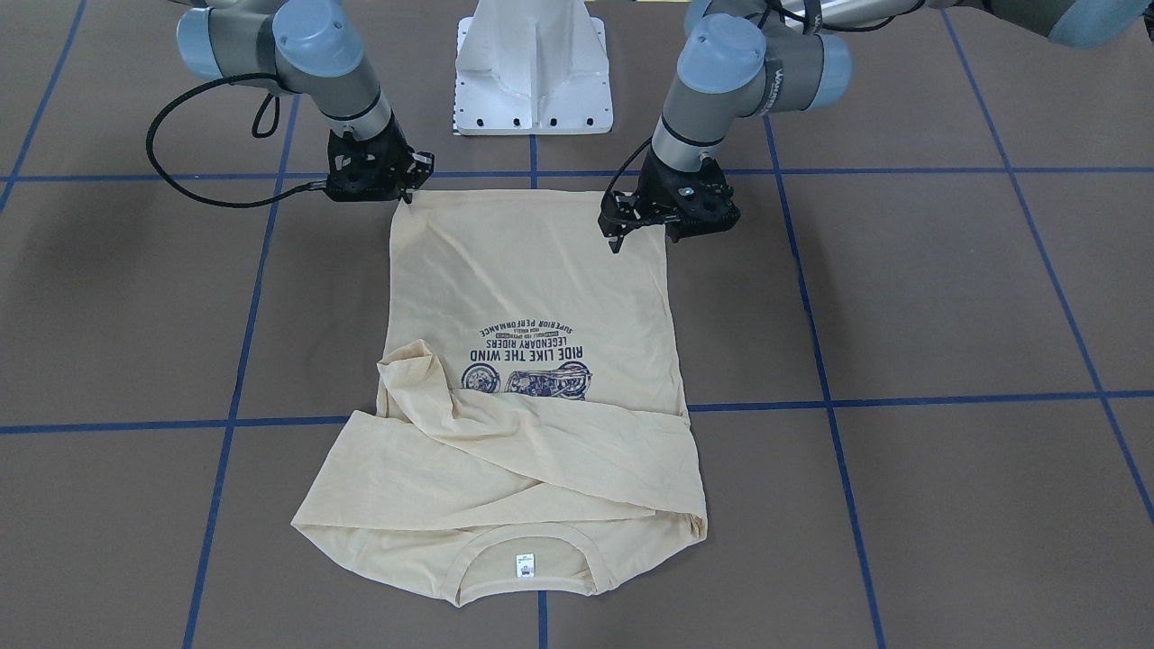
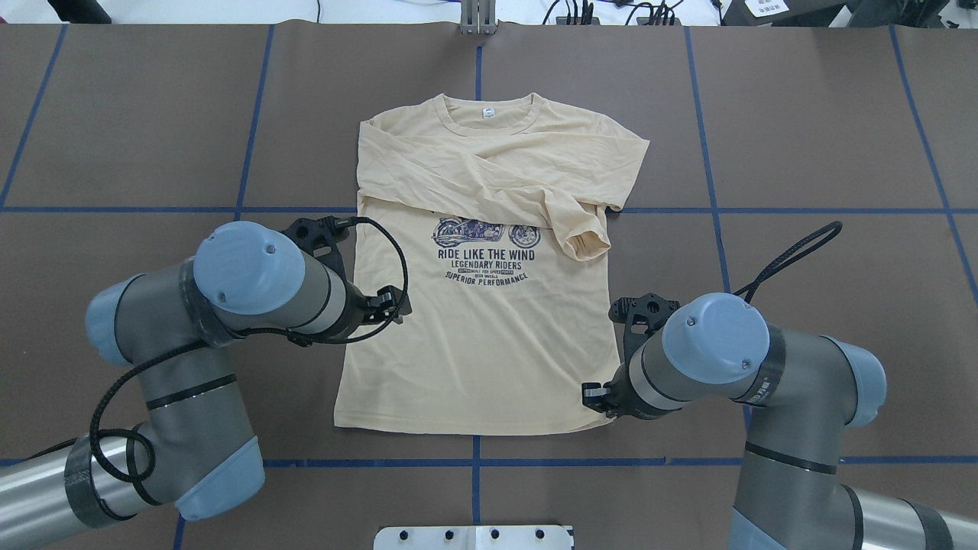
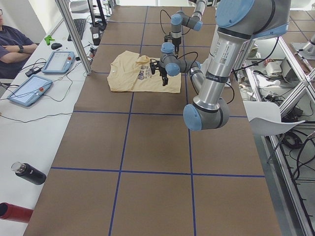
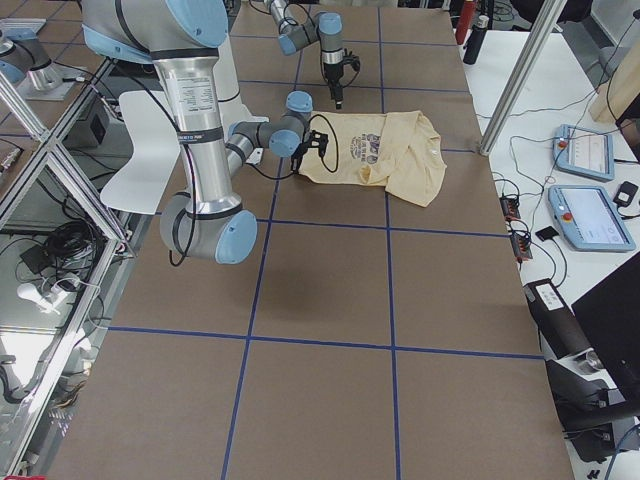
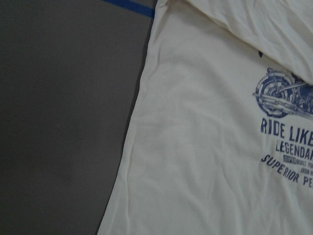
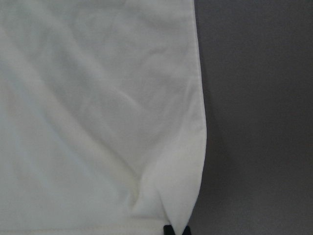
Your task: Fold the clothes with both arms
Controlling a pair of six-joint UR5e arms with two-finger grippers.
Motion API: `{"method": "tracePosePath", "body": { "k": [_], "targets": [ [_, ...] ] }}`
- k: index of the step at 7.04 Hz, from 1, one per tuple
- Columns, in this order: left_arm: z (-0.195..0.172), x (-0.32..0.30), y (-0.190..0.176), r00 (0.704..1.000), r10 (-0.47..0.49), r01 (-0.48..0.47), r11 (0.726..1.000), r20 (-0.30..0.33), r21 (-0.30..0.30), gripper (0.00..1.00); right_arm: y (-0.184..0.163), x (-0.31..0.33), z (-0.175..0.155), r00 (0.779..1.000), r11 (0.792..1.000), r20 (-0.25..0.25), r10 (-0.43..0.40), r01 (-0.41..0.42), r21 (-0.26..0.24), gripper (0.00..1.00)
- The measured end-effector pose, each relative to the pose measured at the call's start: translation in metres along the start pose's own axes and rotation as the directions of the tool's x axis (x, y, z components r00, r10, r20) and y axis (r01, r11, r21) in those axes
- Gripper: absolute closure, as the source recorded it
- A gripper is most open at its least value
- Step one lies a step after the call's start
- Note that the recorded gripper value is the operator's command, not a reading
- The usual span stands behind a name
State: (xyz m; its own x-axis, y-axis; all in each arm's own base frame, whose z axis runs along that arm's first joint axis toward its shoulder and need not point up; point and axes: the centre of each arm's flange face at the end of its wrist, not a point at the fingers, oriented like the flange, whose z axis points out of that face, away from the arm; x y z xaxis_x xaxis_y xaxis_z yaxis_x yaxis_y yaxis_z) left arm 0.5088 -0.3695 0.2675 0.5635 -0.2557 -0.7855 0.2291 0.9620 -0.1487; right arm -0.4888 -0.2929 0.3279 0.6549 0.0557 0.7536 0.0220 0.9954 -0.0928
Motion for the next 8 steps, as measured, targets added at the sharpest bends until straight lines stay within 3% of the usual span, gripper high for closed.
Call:
{"method": "tracePosePath", "body": {
  "k": [3,5,8],
  "targets": [
    [0.026,-0.025,0.029,0.996,0.006,-0.003,0.999,0.090,-0.036,0.15,-0.003,-0.001,-0.003,1.000,1.000,0.008,0.002,-0.002,0.004,1.00],
    [0.033,-0.033,0.035,0.994,0.011,-0.006,0.999,0.109,-0.049,0.25,-0.003,-0.003,-0.004,1.000,1.000,0.012,0.001,-0.001,0.005,1.00],
    [0.042,-0.033,0.059,0.992,0.037,-0.027,0.996,0.117,-0.086,0.26,-0.005,-0.002,-0.005,1.000,1.000,0.012,0.003,-0.003,0.009,1.00]
  ]
}}
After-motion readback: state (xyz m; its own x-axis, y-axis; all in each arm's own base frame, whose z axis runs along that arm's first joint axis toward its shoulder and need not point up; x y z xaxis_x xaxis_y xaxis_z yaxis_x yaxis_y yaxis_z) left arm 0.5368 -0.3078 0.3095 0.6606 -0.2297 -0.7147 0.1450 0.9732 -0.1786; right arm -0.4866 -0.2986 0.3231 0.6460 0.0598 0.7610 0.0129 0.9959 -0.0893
